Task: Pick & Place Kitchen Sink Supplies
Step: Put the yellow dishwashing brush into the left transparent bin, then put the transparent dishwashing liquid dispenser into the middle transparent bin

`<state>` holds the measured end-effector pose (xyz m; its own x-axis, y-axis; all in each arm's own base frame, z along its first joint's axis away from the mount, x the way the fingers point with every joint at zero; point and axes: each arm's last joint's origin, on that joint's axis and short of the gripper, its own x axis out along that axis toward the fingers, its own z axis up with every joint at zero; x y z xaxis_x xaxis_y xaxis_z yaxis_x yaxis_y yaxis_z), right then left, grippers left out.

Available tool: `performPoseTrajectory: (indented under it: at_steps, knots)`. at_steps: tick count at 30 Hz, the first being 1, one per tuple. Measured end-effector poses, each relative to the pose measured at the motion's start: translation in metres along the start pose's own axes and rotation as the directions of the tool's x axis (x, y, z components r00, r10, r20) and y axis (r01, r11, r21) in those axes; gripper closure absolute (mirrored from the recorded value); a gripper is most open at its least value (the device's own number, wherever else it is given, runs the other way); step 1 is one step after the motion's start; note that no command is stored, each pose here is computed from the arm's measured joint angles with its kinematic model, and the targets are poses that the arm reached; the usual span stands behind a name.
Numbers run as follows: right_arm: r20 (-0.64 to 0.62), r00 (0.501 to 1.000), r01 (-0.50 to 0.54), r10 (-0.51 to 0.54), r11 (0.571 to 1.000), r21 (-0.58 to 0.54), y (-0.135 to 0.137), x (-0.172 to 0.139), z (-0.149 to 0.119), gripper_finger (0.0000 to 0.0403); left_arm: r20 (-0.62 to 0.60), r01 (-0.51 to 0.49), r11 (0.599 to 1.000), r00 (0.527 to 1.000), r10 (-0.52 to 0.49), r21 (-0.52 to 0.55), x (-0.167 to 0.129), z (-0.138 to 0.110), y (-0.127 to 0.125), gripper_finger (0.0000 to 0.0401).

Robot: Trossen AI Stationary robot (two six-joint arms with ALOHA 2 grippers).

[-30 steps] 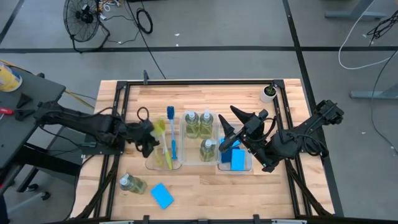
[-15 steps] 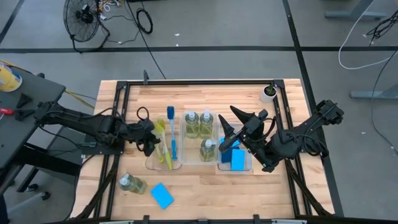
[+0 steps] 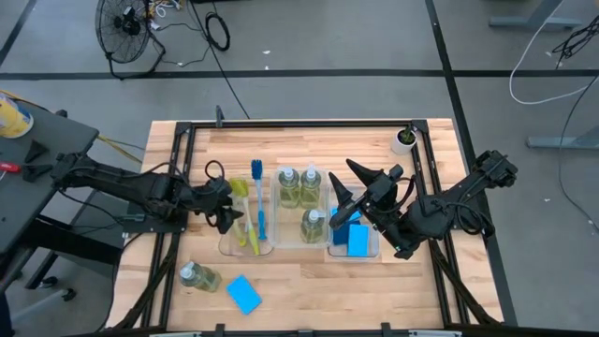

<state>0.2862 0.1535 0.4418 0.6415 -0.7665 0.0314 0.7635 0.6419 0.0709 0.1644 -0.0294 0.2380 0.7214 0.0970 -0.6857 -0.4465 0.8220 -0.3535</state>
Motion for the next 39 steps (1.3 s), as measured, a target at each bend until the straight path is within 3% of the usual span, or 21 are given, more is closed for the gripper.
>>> performPoseTrajectory:
  at_steps: [10,18,27,32,39]
  knots:
    - [-0.001,1.000,0.000,0.000,1.000,-0.008,0.000,0.000,-0.001,0.0172,-0.021,0.002,1.000,1.000,-0.003,-0.007,0.000,-0.001,0.001,0.0098]
    - [-0.001,1.000,-0.001,0.001,1.000,-0.008,0.000,0.000,-0.001,0.0172,-0.088,-0.149,0.987,0.984,0.153,0.054,-0.012,-0.001,0.009,0.0098]
    - [-0.001,1.000,-0.001,0.001,1.000,-0.010,0.000,0.000,-0.001,0.0172,-0.072,-0.209,0.978,0.975,0.210,0.022,-0.019,0.010,0.014,0.0098]
    - [-0.001,1.000,-0.003,0.003,1.000,-0.012,0.000,0.000,-0.001,0.0172,-0.041,-0.175,0.985,0.984,0.174,0.002,-0.030,0.022,0.007,0.0098]
    - [-0.002,1.000,-0.008,0.008,1.000,-0.017,0.001,-0.001,-0.001,0.0172,0.030,-0.031,0.999,0.999,0.031,-0.012,-0.058,0.044,-0.016,0.0098]
